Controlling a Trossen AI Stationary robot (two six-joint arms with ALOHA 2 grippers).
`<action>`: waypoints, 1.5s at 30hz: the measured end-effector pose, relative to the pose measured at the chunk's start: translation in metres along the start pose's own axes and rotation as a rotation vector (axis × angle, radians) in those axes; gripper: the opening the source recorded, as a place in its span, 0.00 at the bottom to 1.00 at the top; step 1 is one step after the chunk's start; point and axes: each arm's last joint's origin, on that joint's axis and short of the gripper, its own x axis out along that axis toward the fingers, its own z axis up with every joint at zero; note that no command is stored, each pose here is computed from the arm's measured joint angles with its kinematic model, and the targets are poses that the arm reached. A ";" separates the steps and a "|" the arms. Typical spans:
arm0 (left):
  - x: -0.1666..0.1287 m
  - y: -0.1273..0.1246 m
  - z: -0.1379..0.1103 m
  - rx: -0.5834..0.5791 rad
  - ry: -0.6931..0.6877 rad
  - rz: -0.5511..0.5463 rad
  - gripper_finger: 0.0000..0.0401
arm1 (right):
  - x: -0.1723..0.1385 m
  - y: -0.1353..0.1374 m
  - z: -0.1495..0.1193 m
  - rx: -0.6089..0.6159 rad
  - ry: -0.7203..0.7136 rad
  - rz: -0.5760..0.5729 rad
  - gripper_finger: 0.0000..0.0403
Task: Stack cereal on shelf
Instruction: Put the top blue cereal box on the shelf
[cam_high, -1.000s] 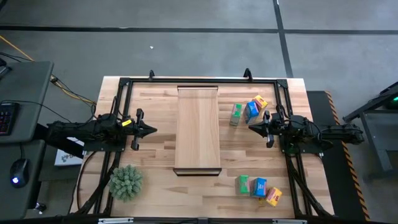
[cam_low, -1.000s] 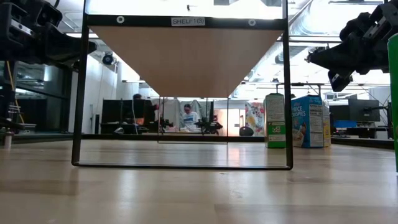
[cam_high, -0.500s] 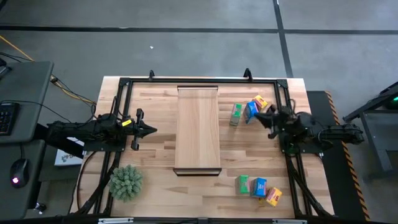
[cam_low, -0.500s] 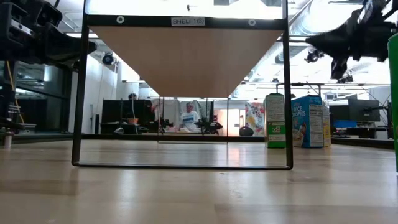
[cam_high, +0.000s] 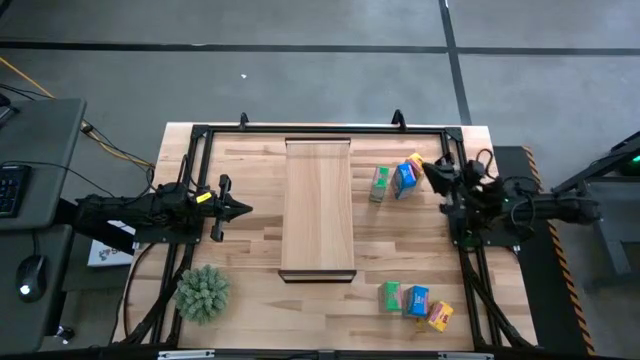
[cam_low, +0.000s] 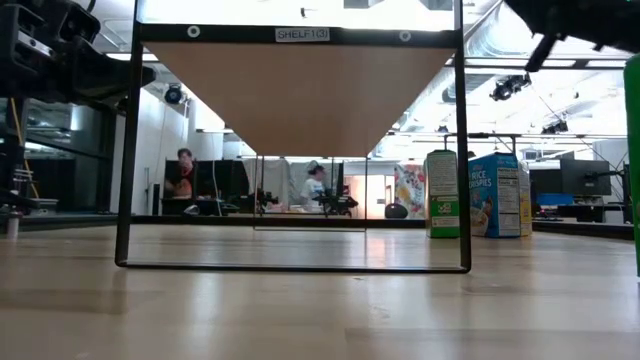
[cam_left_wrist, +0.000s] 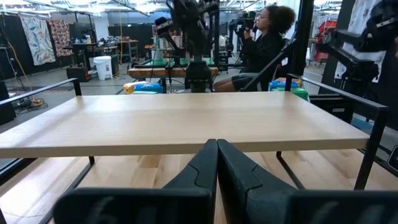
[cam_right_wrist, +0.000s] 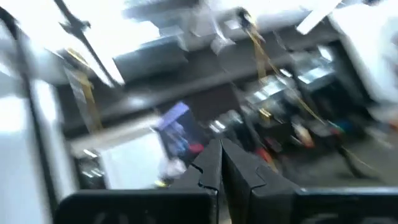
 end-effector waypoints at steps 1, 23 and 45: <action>0.000 0.000 0.000 0.000 0.000 0.000 0.01 | 0.007 0.001 -0.001 -0.022 0.056 -0.039 0.04; 0.000 0.000 0.000 0.000 0.000 -0.001 0.01 | 0.060 0.003 -0.010 -0.301 0.922 -1.101 0.91; 0.000 0.000 0.000 0.000 0.000 -0.001 0.01 | 0.065 -0.010 -0.083 -0.293 1.112 -1.251 0.90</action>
